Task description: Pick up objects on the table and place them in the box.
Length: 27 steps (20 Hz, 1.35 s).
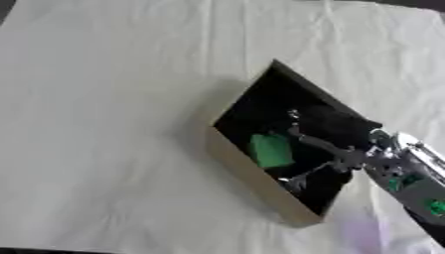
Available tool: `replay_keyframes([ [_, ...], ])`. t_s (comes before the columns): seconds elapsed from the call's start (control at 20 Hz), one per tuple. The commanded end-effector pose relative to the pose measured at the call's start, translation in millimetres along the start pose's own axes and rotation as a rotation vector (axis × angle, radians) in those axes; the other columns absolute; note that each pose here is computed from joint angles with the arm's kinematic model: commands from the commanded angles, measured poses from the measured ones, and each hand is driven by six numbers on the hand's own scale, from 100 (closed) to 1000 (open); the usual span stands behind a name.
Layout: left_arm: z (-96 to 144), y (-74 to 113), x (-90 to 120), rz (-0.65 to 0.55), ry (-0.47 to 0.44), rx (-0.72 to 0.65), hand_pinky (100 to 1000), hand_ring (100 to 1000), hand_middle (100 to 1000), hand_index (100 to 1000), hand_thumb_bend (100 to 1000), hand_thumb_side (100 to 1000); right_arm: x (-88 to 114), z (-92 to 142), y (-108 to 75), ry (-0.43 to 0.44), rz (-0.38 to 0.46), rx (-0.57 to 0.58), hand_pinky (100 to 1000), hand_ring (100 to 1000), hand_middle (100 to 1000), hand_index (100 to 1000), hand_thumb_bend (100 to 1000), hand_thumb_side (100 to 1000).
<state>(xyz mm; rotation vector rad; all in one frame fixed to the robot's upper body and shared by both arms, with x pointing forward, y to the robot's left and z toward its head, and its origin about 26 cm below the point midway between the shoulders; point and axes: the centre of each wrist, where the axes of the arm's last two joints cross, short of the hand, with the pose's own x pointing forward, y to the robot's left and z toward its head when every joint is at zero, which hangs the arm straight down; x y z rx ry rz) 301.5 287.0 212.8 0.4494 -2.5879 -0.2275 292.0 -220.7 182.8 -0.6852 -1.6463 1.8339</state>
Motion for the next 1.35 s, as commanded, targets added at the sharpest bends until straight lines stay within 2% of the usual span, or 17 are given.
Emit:
replay_keyframes([
  [0.05, -6, 4.3, 6, -0.010, -0.030, 0.007, 596, 645, 620, 794, 100, 721, -5, 7, -12.6, 0.036, 0.099, 0.007, 772, 886, 791, 938, 376, 498],
  [0.35, -5, 4.5, 5, -0.011, -0.025, 0.009, 597, 644, 620, 793, 100, 722, -8, 9, -15.7, 0.071, 0.194, -0.014, 781, 885, 789, 954, 411, 478],
  [0.6, -5, 4.9, 5, -0.013, -0.023, 0.010, 596, 644, 620, 792, 100, 722, -11, 11, -22.1, 0.068, 0.205, -0.074, 770, 873, 773, 952, 375, 476],
  [0.8, -5, 5.9, 5, -0.017, -0.022, 0.014, 597, 644, 620, 793, 100, 721, -18, 13, -37.0, 0.071, 0.168, -0.196, 739, 851, 738, 942, 257, 468],
  [0.85, -4, 6.4, 5, -0.021, -0.022, 0.016, 597, 644, 620, 793, 100, 721, -20, 14, -42.1, 0.077, 0.155, -0.236, 721, 841, 718, 924, 156, 452],
  [0.95, -4, 7.3, 5, -0.024, -0.021, 0.021, 597, 645, 621, 793, 100, 720, -25, 17, -53.1, 0.100, 0.115, -0.338, 694, 820, 680, 881, 100, 413],
  [1.0, -4, 7.5, 5, -0.025, -0.022, 0.023, 597, 645, 621, 793, 100, 720, -32, 23, -58.3, 0.113, 0.073, -0.445, 682, 812, 660, 863, 100, 404],
  [1.1, -4, 7.8, 5, -0.028, -0.022, 0.026, 597, 644, 620, 793, 100, 720, -42, 35, -63.2, 0.131, -0.027, -0.655, 652, 786, 617, 805, 100, 430],
  [1.15, -4, 8.1, 4, -0.029, -0.022, 0.028, 597, 644, 620, 792, 100, 720, -45, 39, -64.2, 0.135, -0.074, -0.745, 638, 775, 610, 788, 100, 475],
  [1.35, -3, 9.2, 4, -0.035, -0.025, 0.039, 598, 644, 620, 793, 100, 719, -56, 52, -64.0, 0.134, -0.229, -1.059, 617, 751, 585, 765, 100, 564],
])
